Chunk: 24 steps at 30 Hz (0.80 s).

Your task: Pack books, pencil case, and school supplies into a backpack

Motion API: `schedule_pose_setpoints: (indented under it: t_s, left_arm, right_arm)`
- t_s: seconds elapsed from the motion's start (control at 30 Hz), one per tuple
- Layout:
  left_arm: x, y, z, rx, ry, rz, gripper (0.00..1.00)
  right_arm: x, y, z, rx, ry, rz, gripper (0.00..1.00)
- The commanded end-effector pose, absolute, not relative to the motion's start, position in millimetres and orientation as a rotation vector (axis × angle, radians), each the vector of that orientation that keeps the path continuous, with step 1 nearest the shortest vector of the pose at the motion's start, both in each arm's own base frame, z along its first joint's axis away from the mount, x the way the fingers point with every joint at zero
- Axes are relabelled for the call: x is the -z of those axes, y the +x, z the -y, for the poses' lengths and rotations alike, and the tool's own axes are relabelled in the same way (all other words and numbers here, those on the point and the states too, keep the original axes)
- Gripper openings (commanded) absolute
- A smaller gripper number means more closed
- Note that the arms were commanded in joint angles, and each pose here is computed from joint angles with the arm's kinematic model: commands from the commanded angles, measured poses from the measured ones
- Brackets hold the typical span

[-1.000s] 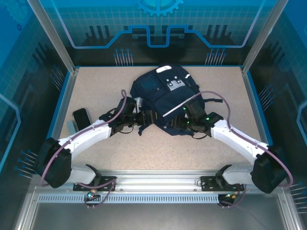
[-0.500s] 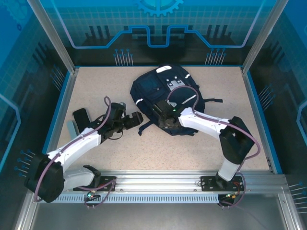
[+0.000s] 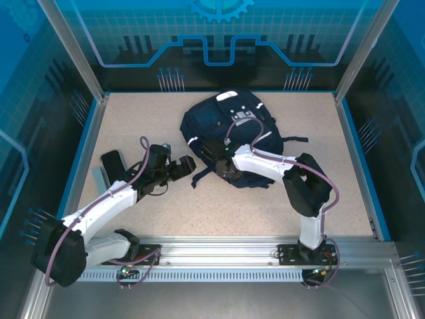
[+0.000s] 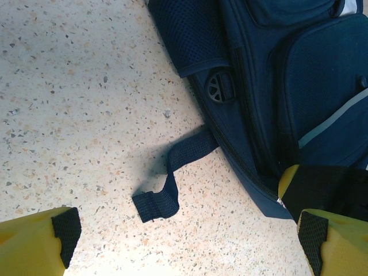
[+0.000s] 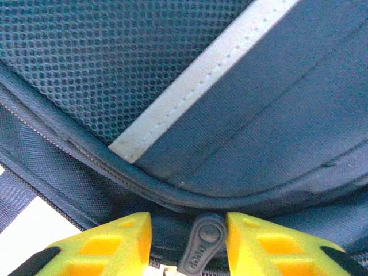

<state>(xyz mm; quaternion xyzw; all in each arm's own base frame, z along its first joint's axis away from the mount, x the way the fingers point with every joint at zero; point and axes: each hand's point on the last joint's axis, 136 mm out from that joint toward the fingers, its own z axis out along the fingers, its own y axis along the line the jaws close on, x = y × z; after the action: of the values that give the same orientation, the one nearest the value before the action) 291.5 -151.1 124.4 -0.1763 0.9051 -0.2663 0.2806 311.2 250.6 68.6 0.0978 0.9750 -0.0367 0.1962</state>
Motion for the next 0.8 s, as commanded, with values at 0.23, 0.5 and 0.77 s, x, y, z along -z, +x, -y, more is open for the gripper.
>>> schedule_pose_setpoints:
  t_s: [0.23,0.5,0.77]
  left_arm:
    - [-120.9,295.9,171.9,0.916,-0.560,-2.430,0.99]
    - [-105.1,316.0,204.8,1.129,-0.655,-2.450,0.92]
    - [-78.8,346.6,227.9,1.213,-0.740,-2.456,0.74]
  right_arm:
    - [-76.7,301.6,-247.8,0.157,0.253,-2.715,0.14]
    - [-91.0,302.0,-247.5,0.083,0.189,-2.661,0.01]
    - [-96.5,292.8,-244.6,-0.010,0.193,-2.649,0.00]
